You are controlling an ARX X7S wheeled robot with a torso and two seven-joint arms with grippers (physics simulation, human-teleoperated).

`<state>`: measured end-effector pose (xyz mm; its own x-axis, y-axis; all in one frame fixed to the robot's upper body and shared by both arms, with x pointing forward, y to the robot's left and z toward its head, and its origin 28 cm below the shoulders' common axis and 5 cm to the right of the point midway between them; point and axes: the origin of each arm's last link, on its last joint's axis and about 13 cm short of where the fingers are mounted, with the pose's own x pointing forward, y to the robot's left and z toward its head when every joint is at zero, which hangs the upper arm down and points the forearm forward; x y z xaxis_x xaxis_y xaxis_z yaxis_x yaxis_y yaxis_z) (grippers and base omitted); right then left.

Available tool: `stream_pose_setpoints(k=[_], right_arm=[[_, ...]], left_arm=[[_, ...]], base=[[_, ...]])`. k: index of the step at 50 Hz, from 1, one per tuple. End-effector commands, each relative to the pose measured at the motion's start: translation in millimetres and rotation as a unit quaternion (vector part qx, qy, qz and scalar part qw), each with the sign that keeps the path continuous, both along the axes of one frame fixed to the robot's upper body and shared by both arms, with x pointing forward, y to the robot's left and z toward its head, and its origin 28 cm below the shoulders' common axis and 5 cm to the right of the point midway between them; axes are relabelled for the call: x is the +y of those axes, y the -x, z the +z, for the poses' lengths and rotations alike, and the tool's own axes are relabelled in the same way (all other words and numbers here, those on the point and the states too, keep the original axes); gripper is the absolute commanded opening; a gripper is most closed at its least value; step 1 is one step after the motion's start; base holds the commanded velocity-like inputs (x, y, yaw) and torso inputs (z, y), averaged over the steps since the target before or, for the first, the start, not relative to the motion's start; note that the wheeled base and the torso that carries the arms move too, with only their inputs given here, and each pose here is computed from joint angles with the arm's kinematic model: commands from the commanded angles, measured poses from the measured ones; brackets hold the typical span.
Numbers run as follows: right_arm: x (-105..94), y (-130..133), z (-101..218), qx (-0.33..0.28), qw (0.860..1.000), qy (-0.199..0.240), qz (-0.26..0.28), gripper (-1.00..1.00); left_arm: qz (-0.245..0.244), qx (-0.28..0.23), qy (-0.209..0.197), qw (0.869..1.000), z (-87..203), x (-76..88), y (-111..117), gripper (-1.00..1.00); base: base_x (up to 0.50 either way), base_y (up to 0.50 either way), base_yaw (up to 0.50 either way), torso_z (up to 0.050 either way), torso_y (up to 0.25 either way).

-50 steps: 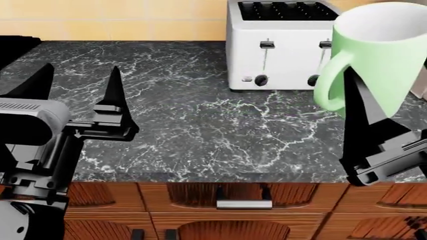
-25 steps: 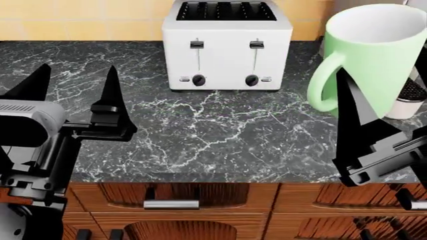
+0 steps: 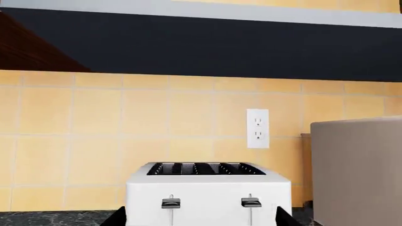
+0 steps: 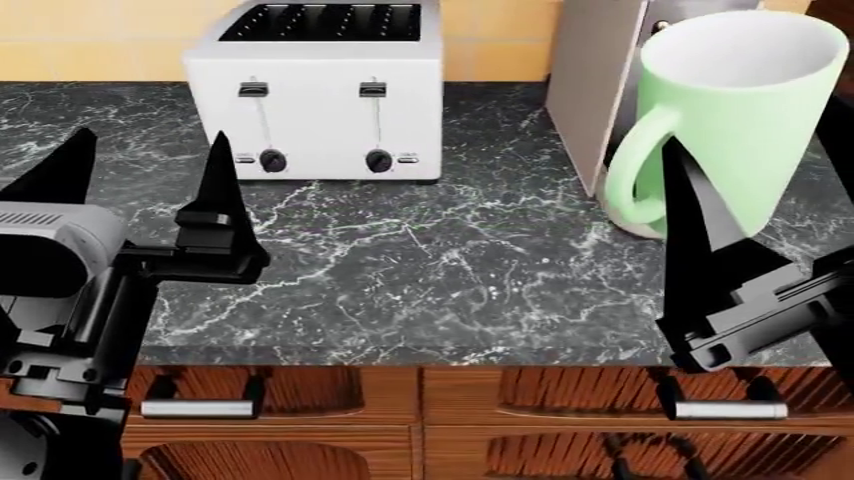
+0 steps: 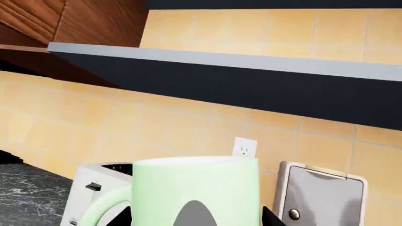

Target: Pick the mug from the cabinet, place it under the coffee machine dispenser, and press the start button.

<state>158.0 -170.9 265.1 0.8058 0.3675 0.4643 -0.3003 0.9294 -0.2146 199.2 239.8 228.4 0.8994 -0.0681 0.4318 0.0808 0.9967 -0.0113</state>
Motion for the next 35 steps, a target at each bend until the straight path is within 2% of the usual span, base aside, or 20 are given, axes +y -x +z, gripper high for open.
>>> stream_pose_setpoints(k=[1,19,35], right_arm=[[2.3,-4.0,-1.3,-0.007,1.0,0.007,-0.001,-1.0],[3.8,-4.8,-6.1,0.001,1.0,0.008,0.005,-1.0],[4.1,-4.3,-5.9,0.009,1.0,0.009,-0.001,-1.0]], left_arm=[[0.002,0.0,0.001,1.0,-0.8,1.0,0.2,1.0],[0.004,0.002,0.002,1.0,-2.2,1.4,1.8,1.0],[0.004,0.002,0.002,1.0,-2.8,2.0,-0.2,1.0]], base=[[0.0,-0.5,0.0,0.0,0.0],[0.0,-0.49,0.0,0.0,0.0],[0.0,-0.02,0.0,0.0,0.001]])
